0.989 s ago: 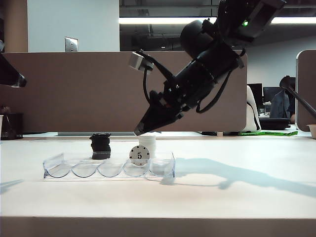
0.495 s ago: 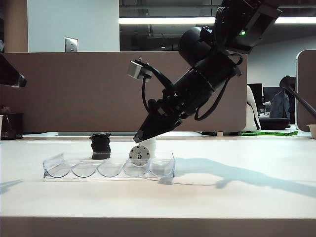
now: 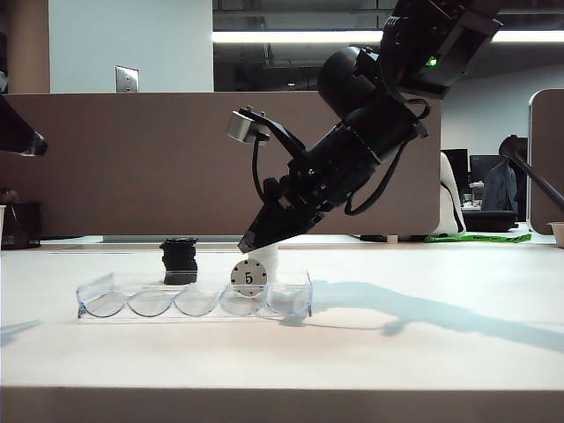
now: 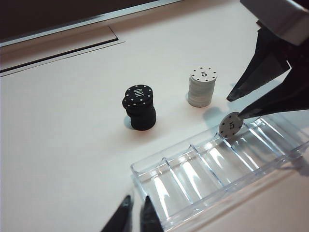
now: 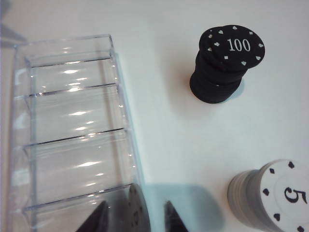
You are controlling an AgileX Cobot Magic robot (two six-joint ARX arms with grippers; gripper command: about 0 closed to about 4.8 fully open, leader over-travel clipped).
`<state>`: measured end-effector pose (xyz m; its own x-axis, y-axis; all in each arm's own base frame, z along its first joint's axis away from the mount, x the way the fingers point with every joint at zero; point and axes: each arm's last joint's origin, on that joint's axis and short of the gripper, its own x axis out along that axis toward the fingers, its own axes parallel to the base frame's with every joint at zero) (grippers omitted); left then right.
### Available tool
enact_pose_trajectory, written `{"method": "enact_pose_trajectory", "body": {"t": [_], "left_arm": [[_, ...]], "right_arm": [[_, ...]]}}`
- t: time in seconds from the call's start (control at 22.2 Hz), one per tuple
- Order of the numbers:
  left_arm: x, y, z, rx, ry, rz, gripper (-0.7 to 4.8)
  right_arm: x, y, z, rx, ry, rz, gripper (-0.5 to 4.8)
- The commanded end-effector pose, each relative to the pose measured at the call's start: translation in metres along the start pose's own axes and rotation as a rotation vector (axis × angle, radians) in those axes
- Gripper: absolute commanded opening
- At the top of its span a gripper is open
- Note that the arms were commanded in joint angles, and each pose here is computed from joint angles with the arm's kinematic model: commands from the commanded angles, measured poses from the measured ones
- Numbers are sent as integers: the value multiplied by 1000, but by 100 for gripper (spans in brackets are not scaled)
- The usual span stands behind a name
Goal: Pick up the chip in the box and place it on the pile of chips with the same color.
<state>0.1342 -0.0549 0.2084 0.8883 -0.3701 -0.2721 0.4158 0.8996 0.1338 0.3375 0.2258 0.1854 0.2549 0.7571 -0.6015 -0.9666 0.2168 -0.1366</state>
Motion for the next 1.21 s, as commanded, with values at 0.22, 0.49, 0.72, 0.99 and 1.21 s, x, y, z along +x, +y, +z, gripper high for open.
{"method": "enact_pose_trajectory", "body": {"t": [0.22, 0.49, 0.72, 0.99, 1.21], "left_arm": [[0, 0, 2, 0, -14, -2, 30], [0, 0, 2, 0, -14, -2, 30], [0, 0, 2, 0, -14, -2, 30], [0, 0, 2, 0, -14, -1, 30], [0, 0, 2, 1, -14, -1, 30]], "right_arm": [[7, -2, -4, -2, 11, -15, 153], [11, -2, -8, 5, 22, -10, 153], [12, -2, -9, 7, 24, -8, 148], [12, -3, -9, 5, 21, -10, 147], [12, -3, -9, 4, 21, -11, 93]]}}
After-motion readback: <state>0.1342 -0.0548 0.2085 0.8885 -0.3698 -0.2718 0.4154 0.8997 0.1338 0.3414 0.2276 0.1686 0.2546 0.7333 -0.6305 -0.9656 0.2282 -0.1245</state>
